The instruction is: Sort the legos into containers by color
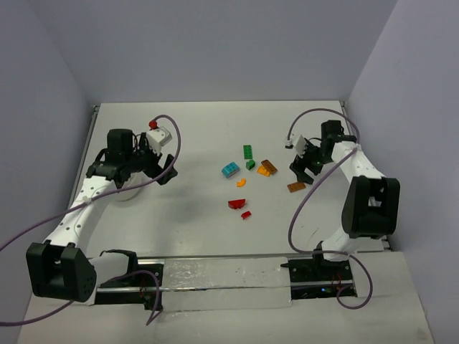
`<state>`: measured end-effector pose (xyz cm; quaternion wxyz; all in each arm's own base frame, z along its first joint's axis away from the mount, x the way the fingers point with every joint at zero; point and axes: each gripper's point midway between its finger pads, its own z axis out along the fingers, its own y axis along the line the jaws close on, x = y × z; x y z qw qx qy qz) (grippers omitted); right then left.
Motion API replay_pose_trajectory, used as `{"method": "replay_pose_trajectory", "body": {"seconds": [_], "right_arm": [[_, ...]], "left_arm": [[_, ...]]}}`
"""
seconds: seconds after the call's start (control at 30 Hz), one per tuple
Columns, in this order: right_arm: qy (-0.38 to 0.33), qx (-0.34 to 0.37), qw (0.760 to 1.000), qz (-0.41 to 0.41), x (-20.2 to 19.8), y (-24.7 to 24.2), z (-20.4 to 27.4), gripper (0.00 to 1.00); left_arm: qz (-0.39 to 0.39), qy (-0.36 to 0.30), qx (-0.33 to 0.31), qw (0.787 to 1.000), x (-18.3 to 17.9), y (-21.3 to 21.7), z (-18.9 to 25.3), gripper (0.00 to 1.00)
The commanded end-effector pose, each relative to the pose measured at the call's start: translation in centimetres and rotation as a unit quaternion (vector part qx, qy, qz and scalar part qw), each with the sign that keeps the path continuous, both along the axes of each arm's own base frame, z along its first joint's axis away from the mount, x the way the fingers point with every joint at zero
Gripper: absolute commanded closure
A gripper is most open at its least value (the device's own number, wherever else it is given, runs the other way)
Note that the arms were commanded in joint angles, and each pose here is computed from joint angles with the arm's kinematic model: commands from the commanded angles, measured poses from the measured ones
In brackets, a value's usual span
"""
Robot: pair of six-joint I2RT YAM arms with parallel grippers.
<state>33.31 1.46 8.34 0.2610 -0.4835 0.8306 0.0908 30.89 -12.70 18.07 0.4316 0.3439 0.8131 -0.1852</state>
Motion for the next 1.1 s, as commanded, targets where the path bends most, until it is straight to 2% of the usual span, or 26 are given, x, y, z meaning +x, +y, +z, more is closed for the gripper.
{"method": "replay_pose_trajectory", "body": {"seconds": [0.0,0.33,0.8,0.9,1.07], "right_arm": [[0.002,0.003,0.991,0.135,0.1,1.0,-0.1,0.09],[0.021,-0.046,0.973,0.226,-0.9,0.5,-4.2,0.09],[0.058,-0.066,0.954,0.286,-2.4,0.4,-7.6,0.1],[0.075,-0.068,0.95,0.295,-3.0,0.4,-8.1,0.14],[0.098,-0.064,0.946,0.302,-3.6,0.4,-8.1,0.33]], "left_arm": [[-0.042,-0.002,-0.013,0.999,0.1,-1.3,1.2,0.01],[-0.042,0.017,0.0,0.999,0.6,-1.1,-0.2,0.01],[-0.035,0.031,0.005,0.999,1.8,-1.2,-0.9,0.01],[-0.033,0.031,0.007,0.999,1.9,-1.1,-1.0,0.01],[-0.029,0.028,0.011,0.999,2.0,-1.0,-1.1,0.01]]}}
